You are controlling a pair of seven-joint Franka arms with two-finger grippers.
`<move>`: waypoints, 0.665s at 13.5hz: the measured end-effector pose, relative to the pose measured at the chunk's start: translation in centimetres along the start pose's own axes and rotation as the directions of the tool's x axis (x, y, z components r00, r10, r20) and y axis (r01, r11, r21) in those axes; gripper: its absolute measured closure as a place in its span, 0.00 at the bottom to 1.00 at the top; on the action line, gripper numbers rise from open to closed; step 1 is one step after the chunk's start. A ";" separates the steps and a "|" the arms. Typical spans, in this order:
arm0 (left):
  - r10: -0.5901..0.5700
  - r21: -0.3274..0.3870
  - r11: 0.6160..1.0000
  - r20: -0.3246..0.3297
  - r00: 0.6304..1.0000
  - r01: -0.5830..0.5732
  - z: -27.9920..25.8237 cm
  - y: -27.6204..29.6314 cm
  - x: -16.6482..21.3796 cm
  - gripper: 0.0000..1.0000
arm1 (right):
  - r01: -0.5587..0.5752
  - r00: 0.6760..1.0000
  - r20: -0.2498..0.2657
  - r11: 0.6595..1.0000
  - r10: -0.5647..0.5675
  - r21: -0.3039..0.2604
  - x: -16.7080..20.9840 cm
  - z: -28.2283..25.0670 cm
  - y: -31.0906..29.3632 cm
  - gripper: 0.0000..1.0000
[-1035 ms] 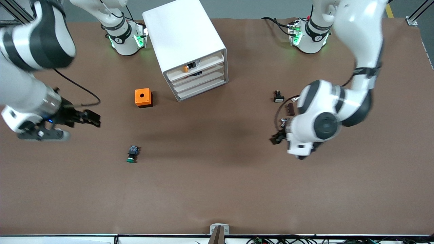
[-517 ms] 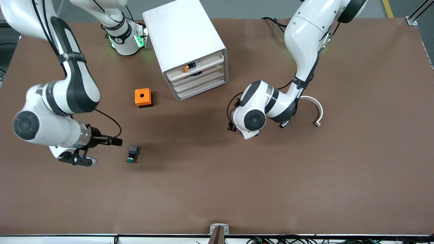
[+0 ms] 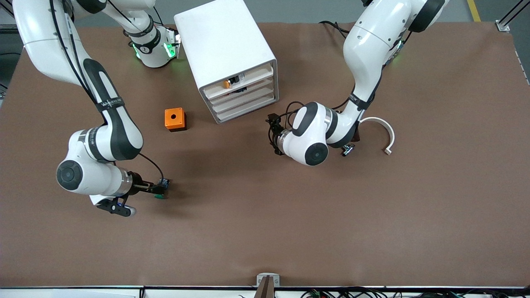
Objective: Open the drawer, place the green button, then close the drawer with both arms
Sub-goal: 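Grasp the green button with the right gripper while the left gripper nears the drawer, then hook the drawer handle with the left gripper while the right gripper lifts the button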
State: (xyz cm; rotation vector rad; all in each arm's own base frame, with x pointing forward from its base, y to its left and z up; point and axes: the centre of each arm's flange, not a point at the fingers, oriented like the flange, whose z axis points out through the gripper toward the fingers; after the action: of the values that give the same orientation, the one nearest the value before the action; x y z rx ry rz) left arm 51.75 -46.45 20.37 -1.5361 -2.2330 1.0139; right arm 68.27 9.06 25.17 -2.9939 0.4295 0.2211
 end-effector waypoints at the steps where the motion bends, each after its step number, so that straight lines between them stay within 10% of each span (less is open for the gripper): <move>1: -0.051 0.033 0.998 0.021 0.998 0.051 0.8 0.5 0.2 0.00 | -0.004 1.000 0.002 1.000 0.004 0.001 0.1 1.0 0.1 0.00; 9: -0.310 0.190 0.936 0.039 0.950 0.297 6.0 2.0 0.9 0.03 | -0.022 0.999 0.025 1.000 0.022 -0.019 -0.5 7.4 2.1 0.04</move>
State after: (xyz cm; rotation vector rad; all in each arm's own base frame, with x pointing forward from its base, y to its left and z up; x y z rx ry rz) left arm 49.49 -47.65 14.50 -1.0541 -2.2588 1.1495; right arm 66.21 8.20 17.80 -3.0020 0.4605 0.2662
